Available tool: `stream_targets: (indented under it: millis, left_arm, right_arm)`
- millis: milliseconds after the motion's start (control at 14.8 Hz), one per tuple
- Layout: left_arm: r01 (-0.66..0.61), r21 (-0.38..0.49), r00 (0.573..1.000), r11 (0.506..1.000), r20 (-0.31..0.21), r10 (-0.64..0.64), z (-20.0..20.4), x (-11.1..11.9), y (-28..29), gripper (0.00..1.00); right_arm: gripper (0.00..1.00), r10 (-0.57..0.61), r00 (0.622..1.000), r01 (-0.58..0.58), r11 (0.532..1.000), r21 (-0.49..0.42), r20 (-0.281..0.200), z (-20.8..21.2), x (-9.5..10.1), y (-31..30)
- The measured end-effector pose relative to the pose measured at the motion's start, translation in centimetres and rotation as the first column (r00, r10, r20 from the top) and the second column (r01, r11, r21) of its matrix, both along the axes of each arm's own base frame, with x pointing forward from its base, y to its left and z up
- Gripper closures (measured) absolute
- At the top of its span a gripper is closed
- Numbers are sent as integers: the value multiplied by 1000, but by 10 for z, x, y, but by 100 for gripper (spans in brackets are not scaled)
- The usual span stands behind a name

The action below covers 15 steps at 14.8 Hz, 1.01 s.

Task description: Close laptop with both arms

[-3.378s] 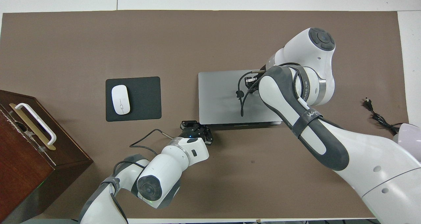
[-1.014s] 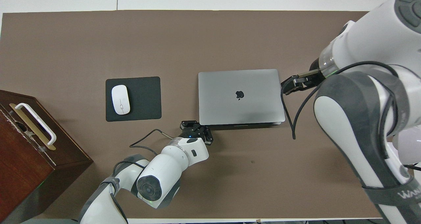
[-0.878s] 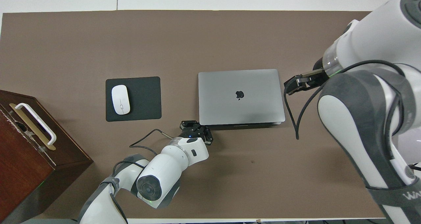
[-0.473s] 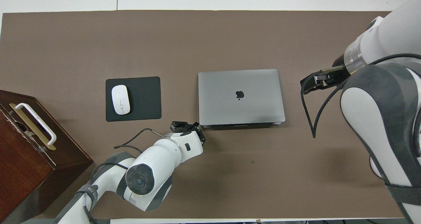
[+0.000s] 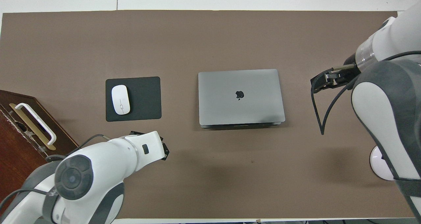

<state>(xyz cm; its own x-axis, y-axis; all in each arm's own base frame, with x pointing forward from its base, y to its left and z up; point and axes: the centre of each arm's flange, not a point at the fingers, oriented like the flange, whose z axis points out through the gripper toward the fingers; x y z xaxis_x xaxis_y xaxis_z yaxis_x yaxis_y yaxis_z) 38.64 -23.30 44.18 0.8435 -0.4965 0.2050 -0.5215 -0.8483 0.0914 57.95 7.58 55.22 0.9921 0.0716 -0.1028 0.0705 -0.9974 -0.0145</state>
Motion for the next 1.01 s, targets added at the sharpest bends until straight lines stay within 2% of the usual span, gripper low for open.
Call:
stream_targets:
  millis: [270,338,608,878,946,1014]
  left_arm:
    - [-8,28,999,1000,-48,9,50,24,52,99]
    - [-25,30,998,999,-54,27,59,30,63,93]
    - [-126,49,988,991,-83,130,77,48,116,50]
    - [-238,56,968,970,-68,241,109,67,171,5]
    - [-260,54,963,964,-61,263,118,73,182,0]
    - [-277,51,959,960,-56,279,128,80,190,0]
  right_arm:
    - [0,7,1000,-7,999,-36,-20,7,-14,-3]
    - [0,12,1000,-13,999,-40,-20,8,-17,-1]
    - [0,23,1000,-24,999,-47,-18,4,-24,3]
    - [0,23,999,-22,999,-44,23,-1,-30,2]
    - [0,22,999,-21,999,-43,31,0,-29,0]
    - [0,21,999,-20,999,-43,35,0,-29,-1]
